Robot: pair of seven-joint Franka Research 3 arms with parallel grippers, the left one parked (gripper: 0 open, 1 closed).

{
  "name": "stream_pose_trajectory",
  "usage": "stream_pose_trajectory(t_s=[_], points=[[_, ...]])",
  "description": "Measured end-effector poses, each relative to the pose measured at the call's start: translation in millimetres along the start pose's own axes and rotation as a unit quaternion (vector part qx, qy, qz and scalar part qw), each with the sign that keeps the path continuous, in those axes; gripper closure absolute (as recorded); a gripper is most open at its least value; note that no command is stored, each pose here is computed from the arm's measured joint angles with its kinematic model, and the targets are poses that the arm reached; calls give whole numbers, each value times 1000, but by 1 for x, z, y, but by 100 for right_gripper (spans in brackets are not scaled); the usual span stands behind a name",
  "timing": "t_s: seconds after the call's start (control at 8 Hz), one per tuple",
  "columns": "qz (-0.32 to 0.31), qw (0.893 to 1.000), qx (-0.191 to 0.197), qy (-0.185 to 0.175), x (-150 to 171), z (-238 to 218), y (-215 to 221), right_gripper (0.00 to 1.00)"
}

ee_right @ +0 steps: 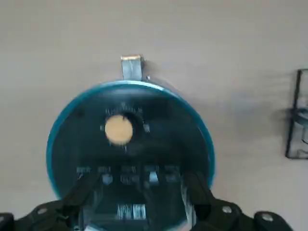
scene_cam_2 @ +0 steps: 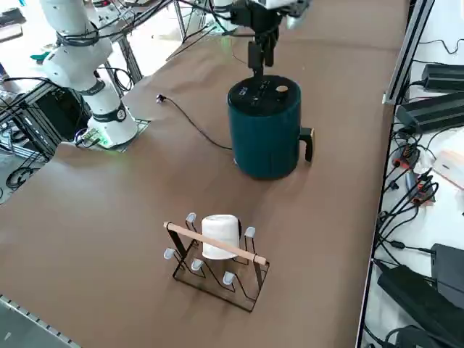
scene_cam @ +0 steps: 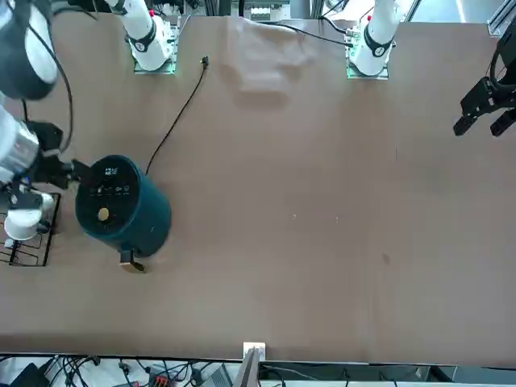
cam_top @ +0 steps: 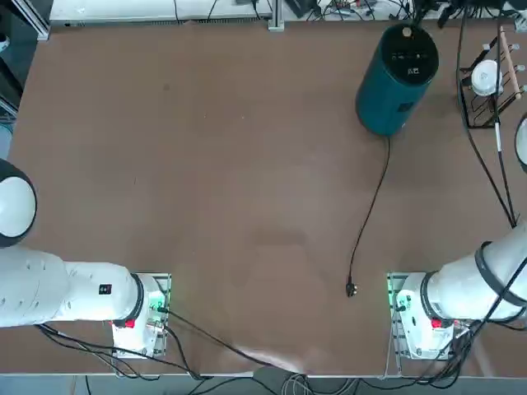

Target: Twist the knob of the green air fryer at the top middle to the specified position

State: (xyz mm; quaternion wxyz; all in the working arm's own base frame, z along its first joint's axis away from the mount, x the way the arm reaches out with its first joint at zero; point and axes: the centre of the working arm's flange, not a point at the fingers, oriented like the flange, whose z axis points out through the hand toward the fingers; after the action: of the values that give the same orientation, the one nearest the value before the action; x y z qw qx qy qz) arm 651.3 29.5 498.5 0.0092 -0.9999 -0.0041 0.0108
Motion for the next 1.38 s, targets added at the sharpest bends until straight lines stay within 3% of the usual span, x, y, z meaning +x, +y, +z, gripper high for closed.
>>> stream_pose_trajectory(t_s=[0.5, 1.38], points=[[-20, 1000, 1, 7, 22, 47, -29, 0], [-20, 1000, 1, 10, 24, 48, -29, 11]])
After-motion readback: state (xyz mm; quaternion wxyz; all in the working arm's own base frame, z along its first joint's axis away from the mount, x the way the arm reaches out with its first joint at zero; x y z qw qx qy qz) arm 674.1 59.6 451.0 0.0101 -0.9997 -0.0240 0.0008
